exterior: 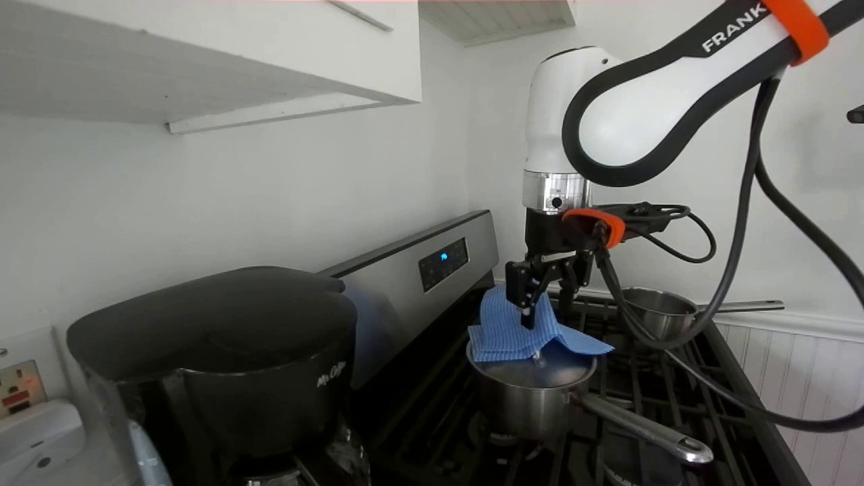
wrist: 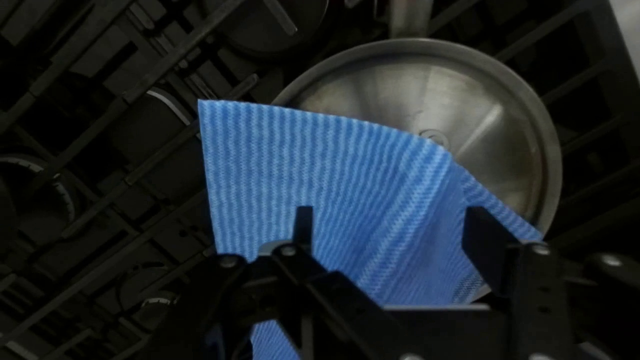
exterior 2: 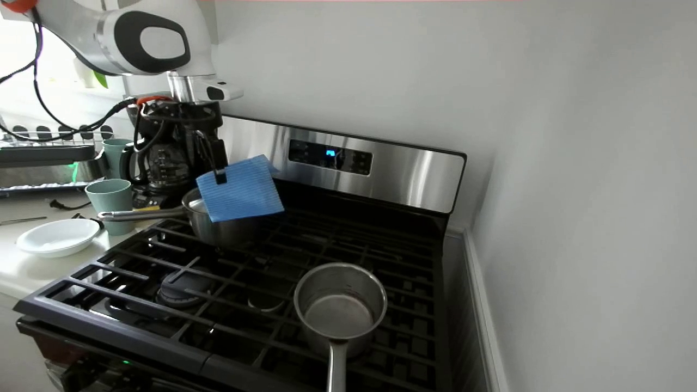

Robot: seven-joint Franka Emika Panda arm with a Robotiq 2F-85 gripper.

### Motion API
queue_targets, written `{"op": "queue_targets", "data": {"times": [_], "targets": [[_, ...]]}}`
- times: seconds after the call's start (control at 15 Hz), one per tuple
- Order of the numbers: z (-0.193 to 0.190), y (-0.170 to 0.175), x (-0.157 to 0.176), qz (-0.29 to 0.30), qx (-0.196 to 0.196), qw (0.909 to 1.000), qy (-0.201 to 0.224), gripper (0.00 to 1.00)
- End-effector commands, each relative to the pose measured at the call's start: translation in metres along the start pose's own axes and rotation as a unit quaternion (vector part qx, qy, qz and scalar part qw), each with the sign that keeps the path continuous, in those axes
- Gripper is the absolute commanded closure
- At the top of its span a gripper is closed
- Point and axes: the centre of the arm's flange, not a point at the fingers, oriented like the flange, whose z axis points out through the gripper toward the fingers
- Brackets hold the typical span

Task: Use the blue paper towel to move the right pot backwards

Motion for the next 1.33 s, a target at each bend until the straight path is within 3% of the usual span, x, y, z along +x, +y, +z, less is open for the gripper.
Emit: {"op": "queue_targets", "data": {"times": [0.0, 0.47, 0.87, 1.27], "targets": [[-0.004, 0.004, 0.013, 0.021, -0.013, 0.9997, 0.001, 0.55], [-0.015, 0.020, 0.020, 0.035, -0.011, 0.9993, 0.000, 1.00], [-0.036, 0.043, 0.021, 0.030, -0.014, 0.9993, 0.016, 0.99], [-0.068, 0.100, 0.018, -0.054, -0.054, 0.9966, 0.028, 0.99]]}}
